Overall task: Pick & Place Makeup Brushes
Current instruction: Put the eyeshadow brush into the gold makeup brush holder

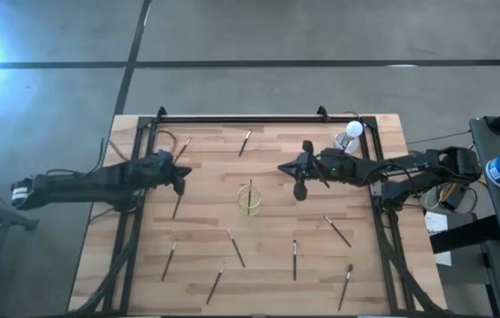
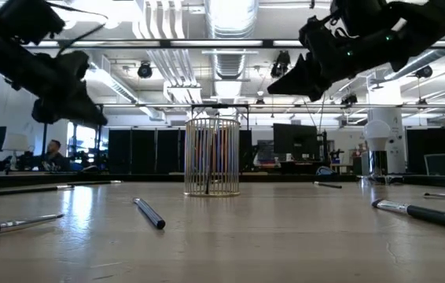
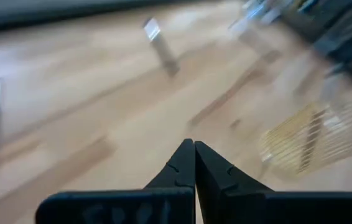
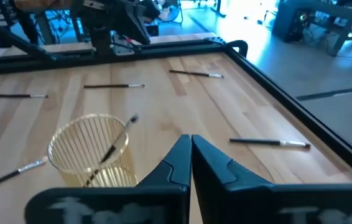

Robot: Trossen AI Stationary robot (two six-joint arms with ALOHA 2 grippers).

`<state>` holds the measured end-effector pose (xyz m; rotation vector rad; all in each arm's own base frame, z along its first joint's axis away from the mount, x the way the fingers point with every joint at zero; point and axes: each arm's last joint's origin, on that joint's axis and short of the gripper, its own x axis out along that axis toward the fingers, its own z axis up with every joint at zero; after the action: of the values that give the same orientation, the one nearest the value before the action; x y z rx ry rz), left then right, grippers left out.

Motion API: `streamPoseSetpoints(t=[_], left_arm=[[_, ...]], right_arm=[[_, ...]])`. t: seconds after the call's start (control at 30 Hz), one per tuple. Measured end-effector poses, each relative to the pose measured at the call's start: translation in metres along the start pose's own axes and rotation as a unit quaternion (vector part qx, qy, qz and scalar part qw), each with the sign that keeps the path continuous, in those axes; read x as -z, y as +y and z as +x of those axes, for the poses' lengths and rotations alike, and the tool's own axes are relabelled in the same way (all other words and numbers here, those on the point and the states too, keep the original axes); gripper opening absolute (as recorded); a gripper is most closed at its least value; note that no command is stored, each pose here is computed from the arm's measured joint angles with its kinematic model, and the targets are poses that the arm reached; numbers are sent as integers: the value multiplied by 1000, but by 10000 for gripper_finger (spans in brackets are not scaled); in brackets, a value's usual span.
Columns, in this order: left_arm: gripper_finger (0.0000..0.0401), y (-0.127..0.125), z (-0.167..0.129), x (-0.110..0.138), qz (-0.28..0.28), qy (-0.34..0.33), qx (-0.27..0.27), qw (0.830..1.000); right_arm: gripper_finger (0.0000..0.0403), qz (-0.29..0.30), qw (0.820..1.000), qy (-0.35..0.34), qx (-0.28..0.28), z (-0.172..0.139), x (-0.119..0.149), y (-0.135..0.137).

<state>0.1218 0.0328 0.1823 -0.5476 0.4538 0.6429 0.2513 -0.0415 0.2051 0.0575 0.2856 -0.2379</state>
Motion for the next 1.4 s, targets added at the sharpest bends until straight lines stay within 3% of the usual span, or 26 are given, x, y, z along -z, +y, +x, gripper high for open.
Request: streamPoseSetpoints(t=[0.23,0.5,0.7,1.07,1.4], left_arm=[[16,-6,5,-8,-31,116,-119,986],[86,-9,35,5,-56,192,-190,961],[105,-7,48,13,-66,213,-224,949],[85,-7,60,20,-72,227,-238,942],[5,-6,65,22,-54,218,-251,942]], right_arm=[[8,-18,1000,8,1,-3,7,-1],[8,-38,999,10,1,-3,7,-1],[8,-43,999,10,1,-3,7,-1],[8,-43,999,11,1,-3,8,-1],[8,-41,999,12,1,-3,9,-1]])
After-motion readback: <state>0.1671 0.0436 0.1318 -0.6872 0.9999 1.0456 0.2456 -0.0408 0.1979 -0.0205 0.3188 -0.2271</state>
